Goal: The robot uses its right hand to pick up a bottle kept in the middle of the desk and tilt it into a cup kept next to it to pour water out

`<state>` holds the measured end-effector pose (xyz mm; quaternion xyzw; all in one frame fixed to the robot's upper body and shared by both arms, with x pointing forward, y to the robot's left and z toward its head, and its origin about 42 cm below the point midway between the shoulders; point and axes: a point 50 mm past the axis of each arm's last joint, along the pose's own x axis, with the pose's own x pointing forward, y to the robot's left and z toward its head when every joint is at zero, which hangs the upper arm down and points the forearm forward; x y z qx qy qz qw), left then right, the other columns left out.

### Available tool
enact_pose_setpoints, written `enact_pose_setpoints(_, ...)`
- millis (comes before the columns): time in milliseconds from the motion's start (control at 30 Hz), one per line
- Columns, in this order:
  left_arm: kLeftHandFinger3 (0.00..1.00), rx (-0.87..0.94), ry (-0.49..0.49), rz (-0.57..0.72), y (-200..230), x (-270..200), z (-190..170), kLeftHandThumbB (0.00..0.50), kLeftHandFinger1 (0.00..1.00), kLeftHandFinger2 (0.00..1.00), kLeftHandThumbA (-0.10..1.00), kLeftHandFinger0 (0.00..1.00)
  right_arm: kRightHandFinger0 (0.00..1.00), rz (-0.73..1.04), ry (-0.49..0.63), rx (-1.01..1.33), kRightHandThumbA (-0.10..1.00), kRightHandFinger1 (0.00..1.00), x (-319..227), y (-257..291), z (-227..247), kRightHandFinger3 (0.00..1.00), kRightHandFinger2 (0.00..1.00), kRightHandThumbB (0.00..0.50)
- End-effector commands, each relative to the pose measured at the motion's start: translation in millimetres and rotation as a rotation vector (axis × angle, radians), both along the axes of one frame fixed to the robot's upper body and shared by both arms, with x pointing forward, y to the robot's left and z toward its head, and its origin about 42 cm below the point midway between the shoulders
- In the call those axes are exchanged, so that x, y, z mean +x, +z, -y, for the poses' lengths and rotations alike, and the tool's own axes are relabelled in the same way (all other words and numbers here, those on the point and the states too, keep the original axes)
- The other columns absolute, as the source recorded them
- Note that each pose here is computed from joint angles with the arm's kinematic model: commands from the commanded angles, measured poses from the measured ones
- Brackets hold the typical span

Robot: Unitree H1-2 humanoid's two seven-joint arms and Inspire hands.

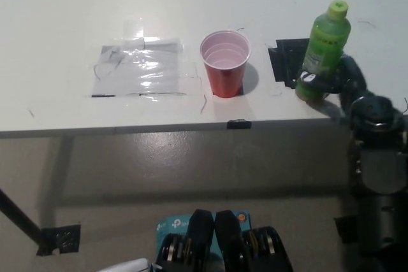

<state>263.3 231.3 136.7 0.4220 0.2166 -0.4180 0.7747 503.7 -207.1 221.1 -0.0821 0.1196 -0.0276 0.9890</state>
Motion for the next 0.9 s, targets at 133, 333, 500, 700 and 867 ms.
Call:
enact_pose_setpoints(133,1.00,0.001,-0.042,-0.008,10.0,4.1,0.3,0.381,1.00,1.00,1.00,1.00,0.16,0.300,-0.237,0.100,0.36,0.15,14.5,40.5,-25.6,1.00,0.23,0.046)
enact_pose_setpoints(333,1.00,0.013,-0.056,-0.012,10.4,5.1,0.7,0.391,1.00,1.00,1.00,1.00,0.00,0.482,-0.234,0.032,-0.10,0.00,12.1,59.5,-25.5,0.69,0.00,0.000)
enact_pose_setpoints(500,1.00,0.008,-0.043,-0.014,9.2,4.7,-0.2,0.390,1.00,1.00,1.00,1.00,0.00,0.566,-0.184,-0.071,-0.10,0.00,7.5,69.0,-10.7,0.37,0.00,0.000)
enact_pose_setpoints(700,1.00,0.007,-0.032,-0.015,8.9,3.7,-1.2,0.397,1.00,1.00,1.00,1.00,0.00,0.583,-0.031,-0.458,-0.10,0.00,3.0,78.0,11.5,0.43,0.00,0.001)
enact_pose_setpoints(867,1.00,0.005,-0.034,-0.015,8.5,3.8,-1.0,0.404,1.00,1.00,1.00,1.00,0.00,0.622,0.063,-0.795,-0.10,0.00,-2.1,82.0,27.8,0.40,0.00,0.020)
